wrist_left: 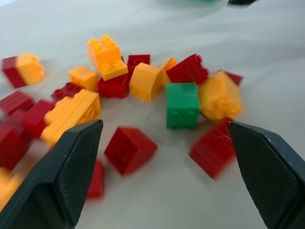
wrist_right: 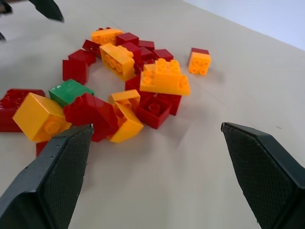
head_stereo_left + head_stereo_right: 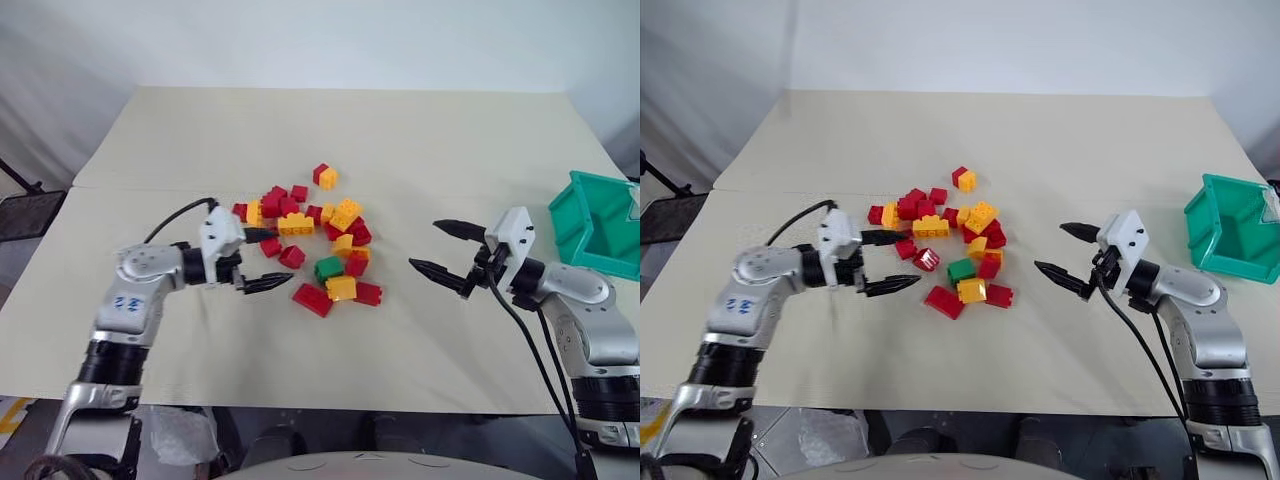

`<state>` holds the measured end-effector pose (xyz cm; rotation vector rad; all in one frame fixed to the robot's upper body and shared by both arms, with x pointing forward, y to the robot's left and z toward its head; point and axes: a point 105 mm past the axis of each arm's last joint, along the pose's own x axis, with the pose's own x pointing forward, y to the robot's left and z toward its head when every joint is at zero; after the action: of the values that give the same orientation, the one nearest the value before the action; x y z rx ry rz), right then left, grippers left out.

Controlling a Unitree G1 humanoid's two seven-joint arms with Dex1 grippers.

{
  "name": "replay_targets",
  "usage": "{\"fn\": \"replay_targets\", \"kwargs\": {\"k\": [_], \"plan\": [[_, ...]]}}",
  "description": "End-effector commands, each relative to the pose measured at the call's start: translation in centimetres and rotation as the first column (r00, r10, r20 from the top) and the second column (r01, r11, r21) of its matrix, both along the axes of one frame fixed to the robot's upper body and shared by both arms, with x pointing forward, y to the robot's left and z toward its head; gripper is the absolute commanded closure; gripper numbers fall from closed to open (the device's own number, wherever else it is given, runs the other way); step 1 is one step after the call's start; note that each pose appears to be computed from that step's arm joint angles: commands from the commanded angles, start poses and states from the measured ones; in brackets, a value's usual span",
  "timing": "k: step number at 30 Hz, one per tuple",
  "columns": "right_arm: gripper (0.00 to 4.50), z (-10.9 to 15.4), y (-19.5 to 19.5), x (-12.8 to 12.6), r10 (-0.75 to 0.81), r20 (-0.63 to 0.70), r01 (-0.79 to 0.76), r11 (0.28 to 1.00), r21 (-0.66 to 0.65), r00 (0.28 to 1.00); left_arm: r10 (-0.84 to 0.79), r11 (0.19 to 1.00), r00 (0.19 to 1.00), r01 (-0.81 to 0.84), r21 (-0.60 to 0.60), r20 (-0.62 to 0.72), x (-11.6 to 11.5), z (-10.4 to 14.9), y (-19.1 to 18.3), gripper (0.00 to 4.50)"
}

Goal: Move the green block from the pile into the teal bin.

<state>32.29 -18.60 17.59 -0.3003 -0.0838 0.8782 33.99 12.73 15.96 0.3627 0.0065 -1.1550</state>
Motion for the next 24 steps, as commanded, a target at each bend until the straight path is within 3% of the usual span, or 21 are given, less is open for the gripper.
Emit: {"fn": "replay_targets", "kwargs": {"k": [1,5,14,17,24], "plan": [[0.0,1.1,0.0,-0.4,-0.007,0.049,0.007,1.0,0.009,0.999,-0.017,0.999,1.0,0.016,0.04,0.023,0.8,-0.4,-1.5,0.04],[0.0,1.1,-0.8,-0.7,-0.054,0.061,0.053,0.999,0.013,0.997,-0.129,0.982,0.992,0.129,0.138,-0.014,1.6,-2.2,-4.9,0.04],[0.0,0.9,-1.3,-1.3,-0.104,0.07,0.102,0.995,0.022,0.992,-0.186,0.941,0.98,0.2,0.274,-0.076,2.5,-4.2,-6.7,0.04],[0.0,0.9,-1.4,-1.4,-0.116,0.074,0.114,0.993,0.025,0.991,-0.171,0.928,0.98,0.195,0.318,-0.101,2.7,-4.7,-6.5,0.64],[0.0,0.9,-1.6,-1.2,-0.132,0.081,0.131,0.991,0.021,0.988,-0.126,0.92,0.981,0.171,0.353,-0.146,3.1,-4.4,-6.3,2.82]]}}
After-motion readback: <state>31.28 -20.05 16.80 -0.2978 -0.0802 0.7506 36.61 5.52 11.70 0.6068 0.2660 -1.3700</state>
